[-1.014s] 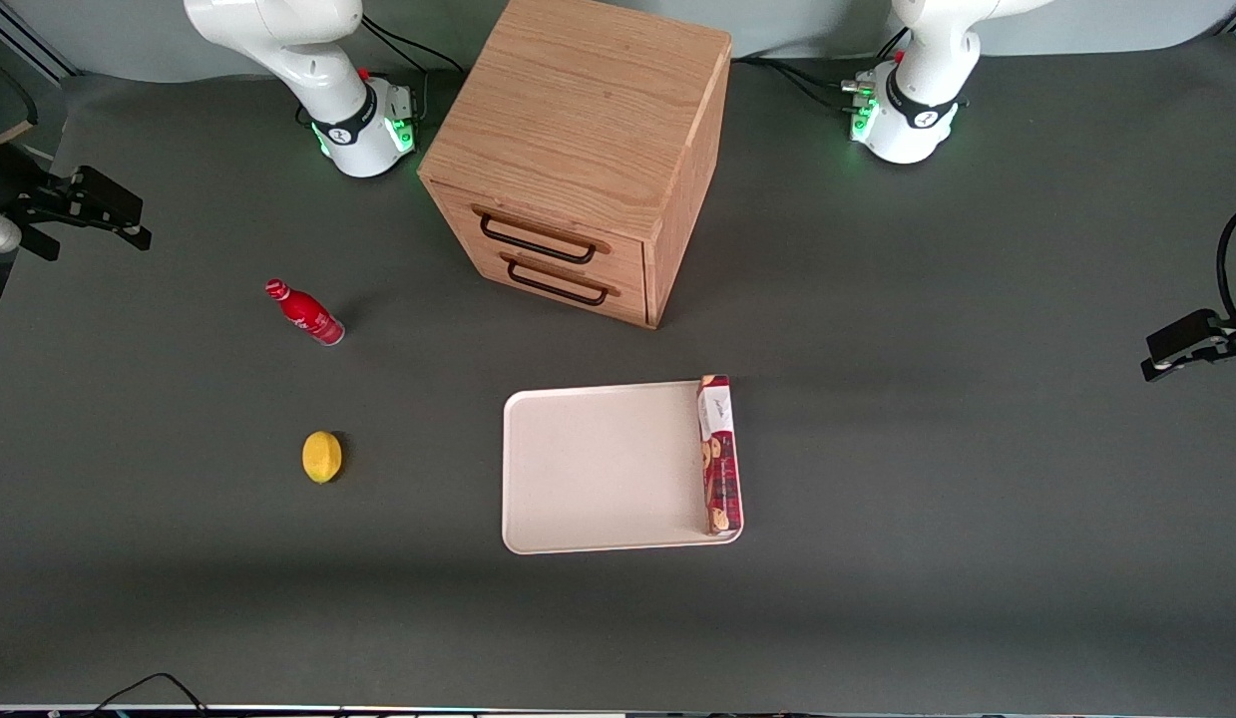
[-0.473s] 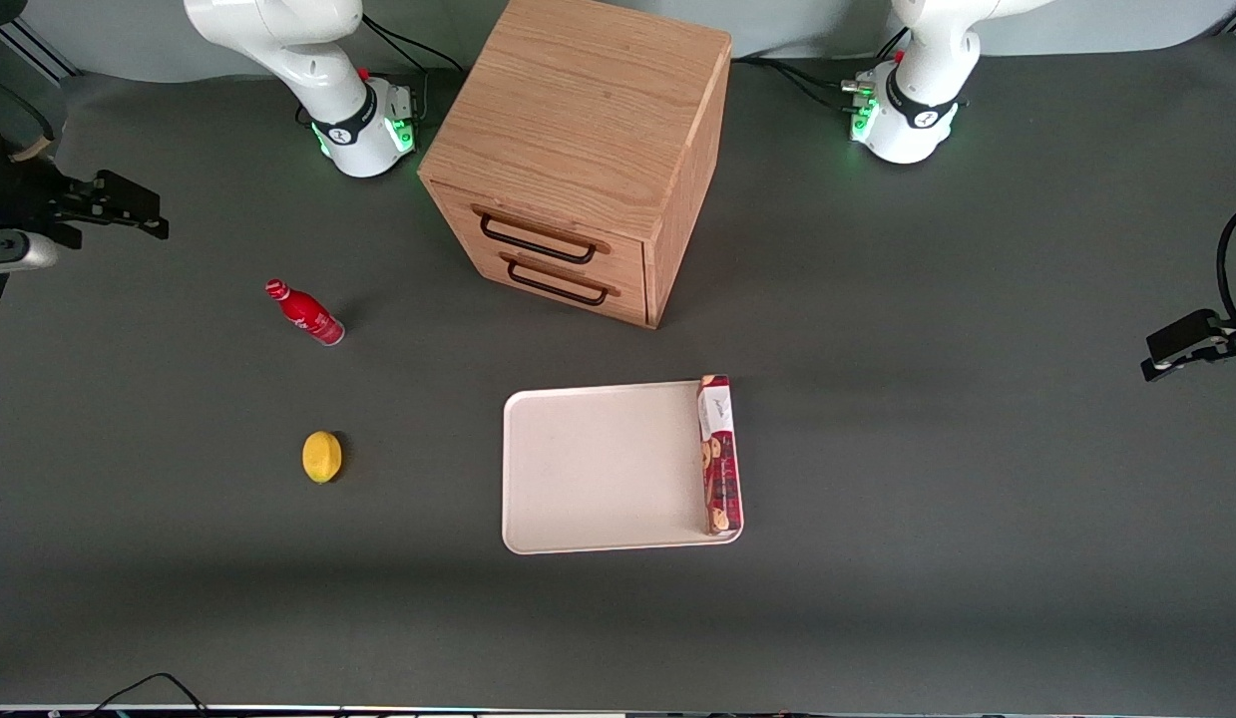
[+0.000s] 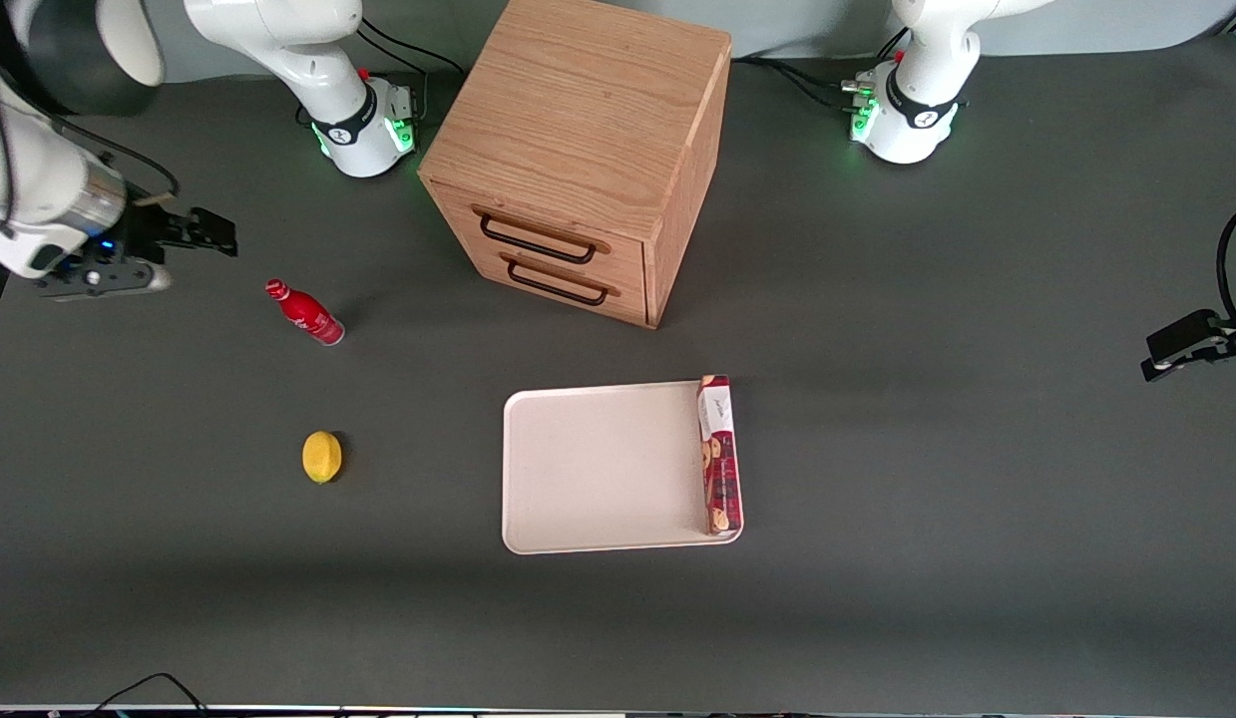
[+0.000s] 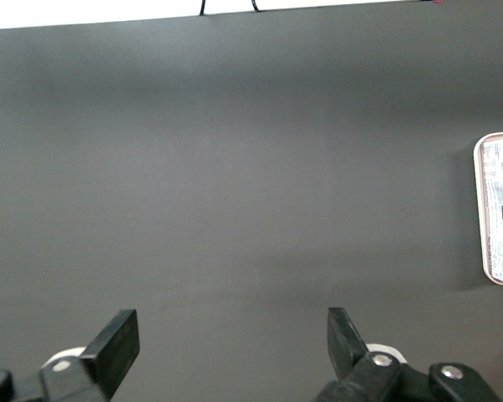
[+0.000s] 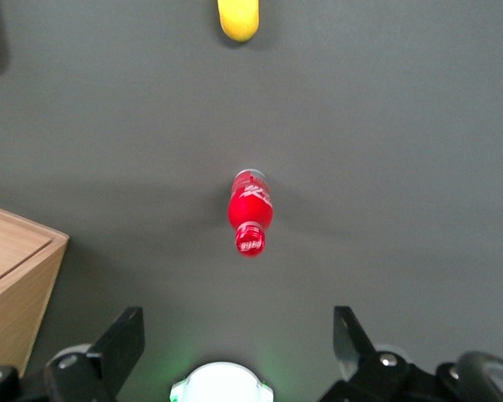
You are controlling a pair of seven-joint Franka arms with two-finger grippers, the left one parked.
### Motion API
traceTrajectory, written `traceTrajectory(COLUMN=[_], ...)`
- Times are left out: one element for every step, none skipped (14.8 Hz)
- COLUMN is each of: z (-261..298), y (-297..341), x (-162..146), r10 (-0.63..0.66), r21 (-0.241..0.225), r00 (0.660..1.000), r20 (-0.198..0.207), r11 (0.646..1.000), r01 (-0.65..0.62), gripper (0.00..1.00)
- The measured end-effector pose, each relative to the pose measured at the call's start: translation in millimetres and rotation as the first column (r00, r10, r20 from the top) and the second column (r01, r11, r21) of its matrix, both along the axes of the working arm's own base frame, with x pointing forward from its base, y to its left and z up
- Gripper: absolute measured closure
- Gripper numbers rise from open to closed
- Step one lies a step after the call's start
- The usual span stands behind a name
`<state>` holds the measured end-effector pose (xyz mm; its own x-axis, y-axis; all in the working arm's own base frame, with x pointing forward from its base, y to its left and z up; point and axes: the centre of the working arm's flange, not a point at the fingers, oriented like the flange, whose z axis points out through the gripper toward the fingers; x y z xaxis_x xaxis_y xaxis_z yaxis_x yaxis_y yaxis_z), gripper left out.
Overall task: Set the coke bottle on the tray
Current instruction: 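Move the open right gripper down toward the red Coca-Cola bottle, then close the right gripper around the bottle's body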
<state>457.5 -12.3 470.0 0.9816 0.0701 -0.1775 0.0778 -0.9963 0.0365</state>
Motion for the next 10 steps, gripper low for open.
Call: traceTrajectory(z=[-27.6,-54.0,-78.3,-99.0,-116.2,-129.7,-139.8,-146.8,-151.1,-154.5], y=[-2.8,-4.5,-5.0,-5.4,-6.5,-7.7,-8.3,-8.4,-8.4,-8.4], x=[-7.2,-14.0,-21.0,-27.4,-33.2,-37.6,-40.5,-41.4,-40.7,-39.9], r10=[-0.003,-0.004,-0.004,-0.003,-0.005,-0.007,-0.008,-0.008,-0.008,-0.008], r21=[0.002,0.005,0.007,0.009,0.011,0.013,0.014,0.015,0.015,0.015], r00=[1.000,1.000,0.999,0.999,0.998,0.997,0.997,0.996,0.996,0.996], r20=[0.018,0.030,0.039,0.048,0.061,0.074,0.081,0.085,0.088,0.087], r11=[1.000,1.000,1.000,1.000,1.000,1.000,1.000,1.000,1.000,1.000], r01=[0.003,0.004,0.003,0.003,0.004,0.006,0.007,0.007,0.007,0.006], gripper=[0.00,0.00,0.00,0.00,0.00,0.00,0.00,0.01,0.02,0.13])
